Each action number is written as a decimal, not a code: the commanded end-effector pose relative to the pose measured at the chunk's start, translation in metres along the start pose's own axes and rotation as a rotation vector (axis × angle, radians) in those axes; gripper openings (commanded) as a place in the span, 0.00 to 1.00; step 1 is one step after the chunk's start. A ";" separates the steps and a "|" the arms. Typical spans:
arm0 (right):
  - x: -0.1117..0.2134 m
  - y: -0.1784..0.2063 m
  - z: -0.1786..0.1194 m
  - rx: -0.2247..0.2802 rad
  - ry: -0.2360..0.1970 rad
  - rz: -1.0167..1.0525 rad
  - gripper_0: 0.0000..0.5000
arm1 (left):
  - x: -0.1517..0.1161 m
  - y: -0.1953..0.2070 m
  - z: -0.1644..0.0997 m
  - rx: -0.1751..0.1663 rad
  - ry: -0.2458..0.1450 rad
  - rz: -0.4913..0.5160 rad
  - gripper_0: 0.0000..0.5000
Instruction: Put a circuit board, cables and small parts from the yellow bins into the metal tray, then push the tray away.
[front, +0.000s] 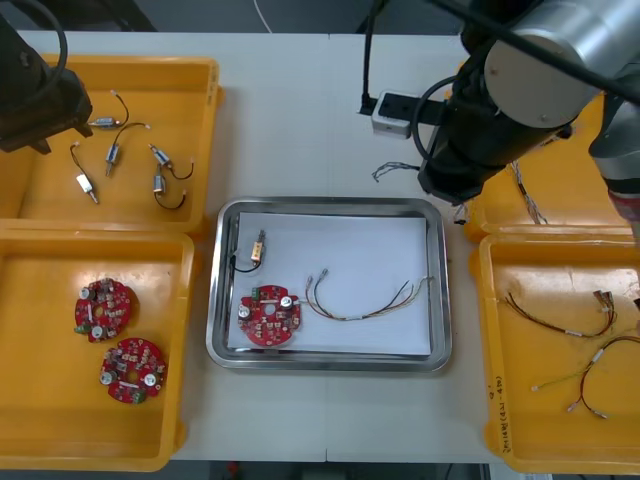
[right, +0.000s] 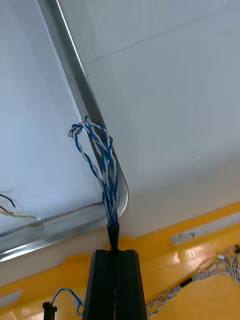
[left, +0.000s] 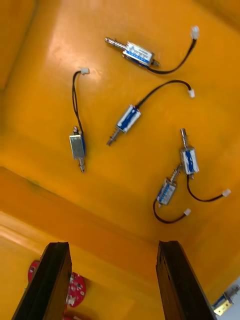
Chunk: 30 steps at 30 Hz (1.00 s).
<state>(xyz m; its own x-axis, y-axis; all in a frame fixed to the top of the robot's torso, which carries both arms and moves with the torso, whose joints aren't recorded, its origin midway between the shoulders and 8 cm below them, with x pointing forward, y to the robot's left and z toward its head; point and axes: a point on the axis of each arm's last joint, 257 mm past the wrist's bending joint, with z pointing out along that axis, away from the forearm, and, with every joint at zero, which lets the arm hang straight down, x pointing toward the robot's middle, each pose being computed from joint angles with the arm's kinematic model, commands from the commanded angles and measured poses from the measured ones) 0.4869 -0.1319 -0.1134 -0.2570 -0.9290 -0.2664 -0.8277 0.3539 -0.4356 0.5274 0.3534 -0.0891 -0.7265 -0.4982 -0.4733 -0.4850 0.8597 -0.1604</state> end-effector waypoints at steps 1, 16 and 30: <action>-0.029 0.024 0.013 0.003 -0.050 -0.142 0.00 | -0.046 0.021 -0.009 -0.008 -0.101 0.062 1.00; -0.046 0.058 0.059 0.007 -0.121 -0.352 0.00 | -0.068 0.040 0.051 0.024 -0.103 0.007 1.00; -0.028 0.070 0.103 0.020 -0.084 -0.419 0.00 | -0.031 0.049 0.095 0.019 0.000 0.029 1.00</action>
<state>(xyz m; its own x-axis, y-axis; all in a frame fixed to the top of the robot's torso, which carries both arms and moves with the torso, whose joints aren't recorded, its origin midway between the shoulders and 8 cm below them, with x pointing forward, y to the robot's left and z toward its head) 0.4907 -0.0652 -0.2124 0.1104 -0.9795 -0.1683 -0.8447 -0.0032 -0.5353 0.5751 0.4048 -0.1699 -0.7045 -0.5594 -0.4368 -0.5149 0.8264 -0.2280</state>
